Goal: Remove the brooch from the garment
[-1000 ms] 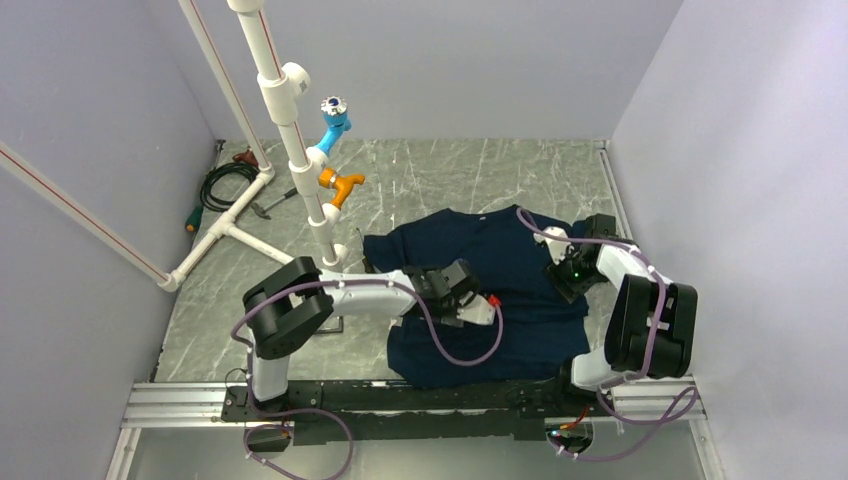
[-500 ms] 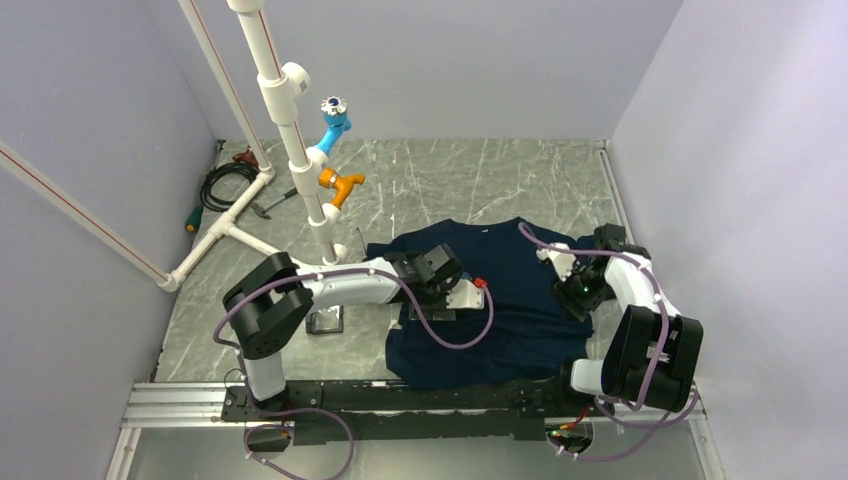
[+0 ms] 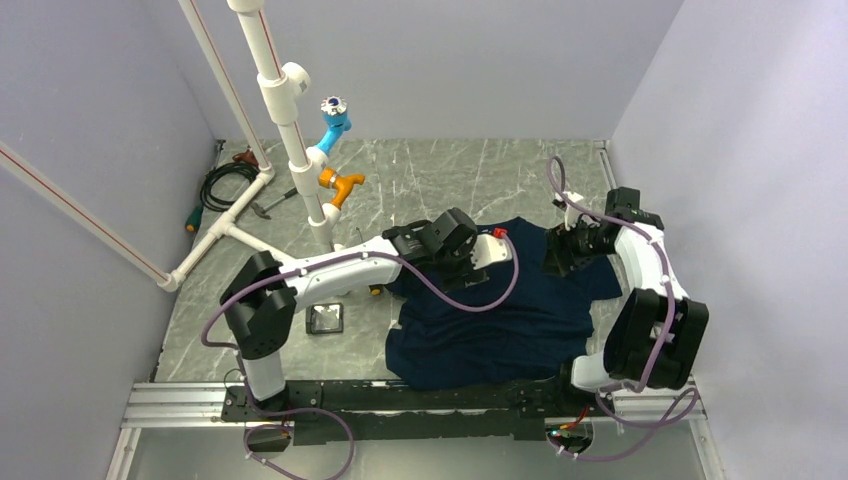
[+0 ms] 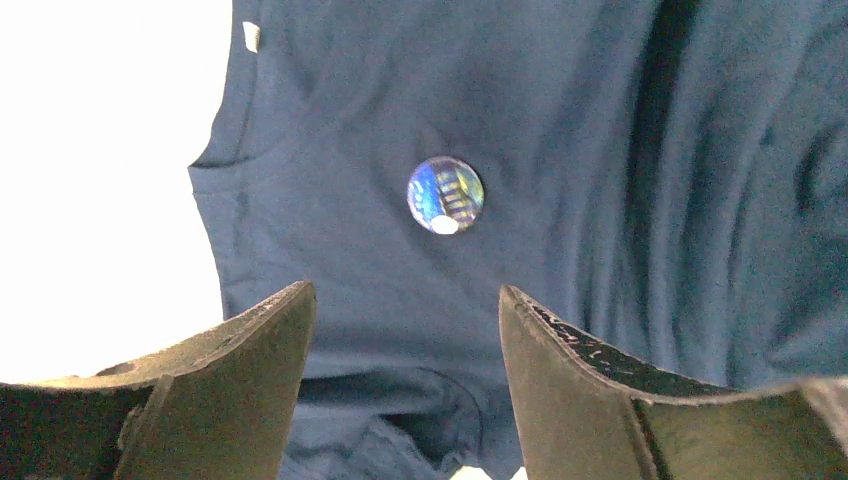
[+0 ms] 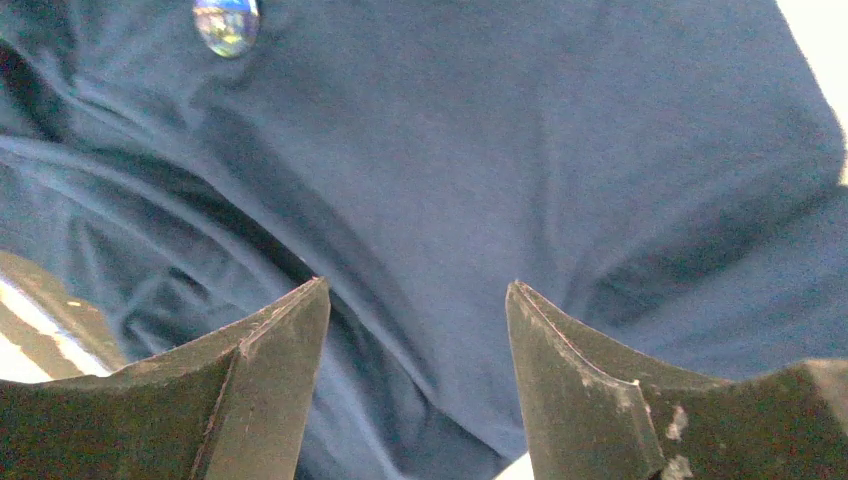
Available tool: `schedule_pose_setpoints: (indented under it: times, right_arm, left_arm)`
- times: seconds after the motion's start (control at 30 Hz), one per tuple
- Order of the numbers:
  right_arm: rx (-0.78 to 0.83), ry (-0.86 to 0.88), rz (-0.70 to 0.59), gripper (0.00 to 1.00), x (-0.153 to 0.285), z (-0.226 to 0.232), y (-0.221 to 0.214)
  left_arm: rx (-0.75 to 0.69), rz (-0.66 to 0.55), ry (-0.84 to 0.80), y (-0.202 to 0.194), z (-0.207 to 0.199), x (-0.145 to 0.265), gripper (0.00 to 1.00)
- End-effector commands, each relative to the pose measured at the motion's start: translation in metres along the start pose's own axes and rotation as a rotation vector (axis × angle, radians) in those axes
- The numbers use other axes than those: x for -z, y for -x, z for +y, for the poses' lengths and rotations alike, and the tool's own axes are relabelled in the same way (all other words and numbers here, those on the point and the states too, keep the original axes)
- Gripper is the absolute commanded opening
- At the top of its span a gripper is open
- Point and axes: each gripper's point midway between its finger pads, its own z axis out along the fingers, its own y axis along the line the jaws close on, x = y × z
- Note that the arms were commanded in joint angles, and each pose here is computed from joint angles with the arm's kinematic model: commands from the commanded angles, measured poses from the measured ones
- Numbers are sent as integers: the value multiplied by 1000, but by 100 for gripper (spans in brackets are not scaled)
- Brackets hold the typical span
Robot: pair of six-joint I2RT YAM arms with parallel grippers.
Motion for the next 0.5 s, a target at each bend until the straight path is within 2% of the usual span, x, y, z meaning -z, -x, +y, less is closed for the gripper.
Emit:
schedule_pose_setpoints:
  times: [0.0,0.27,0.47]
  right_arm:
    - [-136,156,-120,68,-13,17,29]
    - [-279,333,-146,54,-42,37,43]
    - [-306,395,-121,52,-66,57,50]
  left_arm:
    - [74,-5,54,10,10,-14,72]
    - [208,6,17,-13,16,-39,59]
    - [267,32,-13,-34,17,-57,46]
